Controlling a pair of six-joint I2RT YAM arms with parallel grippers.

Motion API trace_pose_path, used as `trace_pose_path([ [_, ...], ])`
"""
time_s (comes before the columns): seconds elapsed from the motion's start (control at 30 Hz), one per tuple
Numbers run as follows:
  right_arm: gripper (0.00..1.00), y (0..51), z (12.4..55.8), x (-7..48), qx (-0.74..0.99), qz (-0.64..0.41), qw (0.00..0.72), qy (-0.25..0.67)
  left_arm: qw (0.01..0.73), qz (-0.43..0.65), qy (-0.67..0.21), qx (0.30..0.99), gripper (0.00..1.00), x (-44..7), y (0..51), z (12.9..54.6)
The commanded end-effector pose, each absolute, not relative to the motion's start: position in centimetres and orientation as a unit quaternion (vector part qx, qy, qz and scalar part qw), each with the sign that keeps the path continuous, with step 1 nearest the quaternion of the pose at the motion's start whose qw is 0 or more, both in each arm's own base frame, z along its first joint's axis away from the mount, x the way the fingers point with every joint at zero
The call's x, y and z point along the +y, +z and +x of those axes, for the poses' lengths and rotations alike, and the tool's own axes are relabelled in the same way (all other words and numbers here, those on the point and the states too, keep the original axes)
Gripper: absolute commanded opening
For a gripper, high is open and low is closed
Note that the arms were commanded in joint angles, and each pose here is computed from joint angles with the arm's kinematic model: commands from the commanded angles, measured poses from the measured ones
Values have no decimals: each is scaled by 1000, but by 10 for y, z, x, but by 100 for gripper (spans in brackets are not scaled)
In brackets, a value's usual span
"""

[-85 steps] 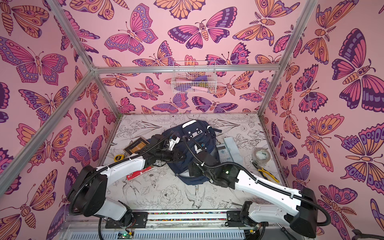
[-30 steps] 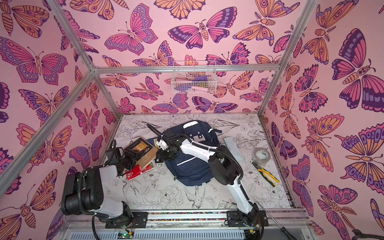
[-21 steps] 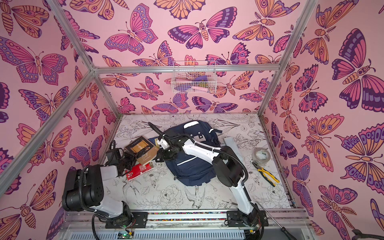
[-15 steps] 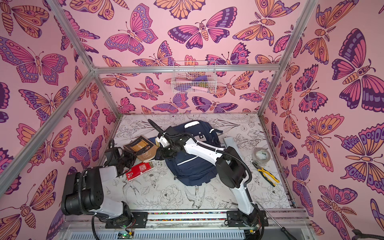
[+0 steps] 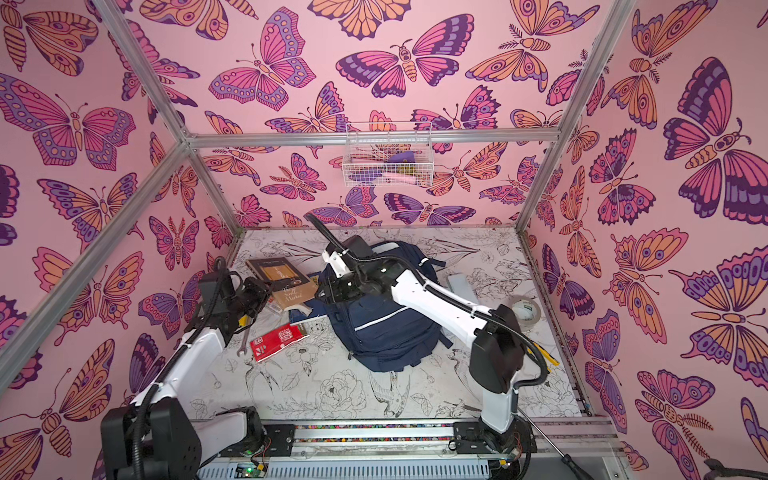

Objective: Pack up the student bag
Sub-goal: 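Lift the brown book over the bag with the left gripper while the right grasps it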

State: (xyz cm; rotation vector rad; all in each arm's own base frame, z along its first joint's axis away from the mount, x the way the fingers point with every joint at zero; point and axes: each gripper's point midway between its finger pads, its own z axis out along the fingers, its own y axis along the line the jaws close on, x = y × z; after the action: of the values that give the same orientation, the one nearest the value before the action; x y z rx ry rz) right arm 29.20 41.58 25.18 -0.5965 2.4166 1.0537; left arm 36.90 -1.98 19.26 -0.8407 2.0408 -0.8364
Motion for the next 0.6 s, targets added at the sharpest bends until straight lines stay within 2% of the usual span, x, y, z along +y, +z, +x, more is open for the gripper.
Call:
trace_pose_path([
  [0.0,57,265,305,376,880,-183,244,363,365,-241,-361,824,0,-59,214,362],
  [0.27,69,288,305,297,865,-120,285,396,324,-37,-498,804,0,-156,272,329],
  [0.4,75,296,298,290,839,-107,281,454,289,27,-552,782,0,-187,283,305],
  [0.57,81,301,292,292,821,-115,285,481,265,73,-612,741,0,-206,296,280],
])
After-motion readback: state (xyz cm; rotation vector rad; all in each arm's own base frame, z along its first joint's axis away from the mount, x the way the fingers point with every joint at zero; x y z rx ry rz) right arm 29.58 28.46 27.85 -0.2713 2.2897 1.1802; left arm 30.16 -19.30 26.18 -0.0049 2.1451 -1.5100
